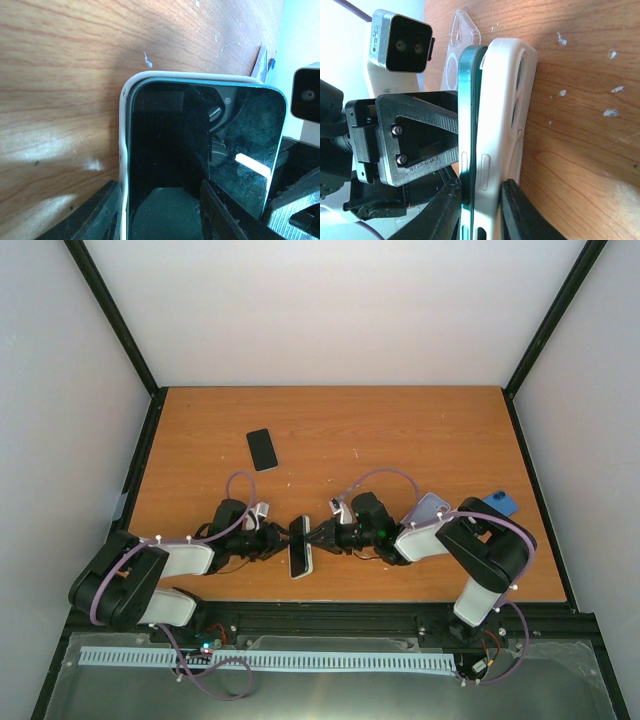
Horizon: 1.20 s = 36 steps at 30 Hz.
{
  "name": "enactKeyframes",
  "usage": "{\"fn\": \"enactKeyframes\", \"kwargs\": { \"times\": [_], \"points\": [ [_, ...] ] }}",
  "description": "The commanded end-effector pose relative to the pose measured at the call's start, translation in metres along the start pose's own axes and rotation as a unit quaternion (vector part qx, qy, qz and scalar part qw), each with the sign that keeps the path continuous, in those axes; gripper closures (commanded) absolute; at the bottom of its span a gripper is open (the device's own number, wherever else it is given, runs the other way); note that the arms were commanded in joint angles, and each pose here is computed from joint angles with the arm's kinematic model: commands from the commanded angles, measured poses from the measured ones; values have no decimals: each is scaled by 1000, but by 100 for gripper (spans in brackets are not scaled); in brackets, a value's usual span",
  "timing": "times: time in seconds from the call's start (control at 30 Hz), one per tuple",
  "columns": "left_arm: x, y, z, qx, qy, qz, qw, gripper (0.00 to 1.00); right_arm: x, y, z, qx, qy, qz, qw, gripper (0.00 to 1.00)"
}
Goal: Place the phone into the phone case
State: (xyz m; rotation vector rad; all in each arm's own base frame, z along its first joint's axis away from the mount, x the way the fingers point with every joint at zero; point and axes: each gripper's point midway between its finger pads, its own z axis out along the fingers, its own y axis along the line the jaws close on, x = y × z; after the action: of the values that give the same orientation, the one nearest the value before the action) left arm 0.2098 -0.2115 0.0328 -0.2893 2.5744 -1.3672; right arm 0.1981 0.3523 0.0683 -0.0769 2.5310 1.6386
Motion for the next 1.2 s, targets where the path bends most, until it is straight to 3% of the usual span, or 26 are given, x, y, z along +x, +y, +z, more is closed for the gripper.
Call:
{"fn": "enactKeyframes", "kwargs": {
  "times": [0.0, 0.1, 0.17, 0.43, 0.63, 0.7, 0.83, 0.9, 1.17],
  "points": [
    [4, -12, 1, 17, 12, 9, 1000, 56, -9, 13, 7, -12, -6, -30, 999, 78],
    [4, -11, 2, 14, 14, 8, 1000, 56, -8, 11, 8, -11, -2, -31, 999, 65],
    [4, -10, 2, 13, 14, 7, 1000, 56, -9, 10, 9, -8, 0, -30, 1000, 64],
    [4, -10, 3, 12, 16, 9, 1000, 56, -9, 4, 11, 6, -1, -26, 1000, 86],
    [4, -6, 3, 2, 15, 9, 1000, 55, -11, -6, 9, 39, -8, -26, 999, 95],
    [4, -4, 3, 0, 16, 7, 1000, 55, -11, -7, 9, 42, -6, -26, 999, 92],
    [5, -3, 4, -1, 17, 6, 1000, 55, -11, -9, 10, 54, -2, -29, 998, 73],
    [4, -3, 5, -1, 18, 5, 1000, 55, -11, -12, 12, 63, 0, -31, 998, 72],
    [1, -12, 1, 4, 14, 14, 1000, 55, -15, -15, 6, 88, -13, -47, 995, 95]
  ]
}}
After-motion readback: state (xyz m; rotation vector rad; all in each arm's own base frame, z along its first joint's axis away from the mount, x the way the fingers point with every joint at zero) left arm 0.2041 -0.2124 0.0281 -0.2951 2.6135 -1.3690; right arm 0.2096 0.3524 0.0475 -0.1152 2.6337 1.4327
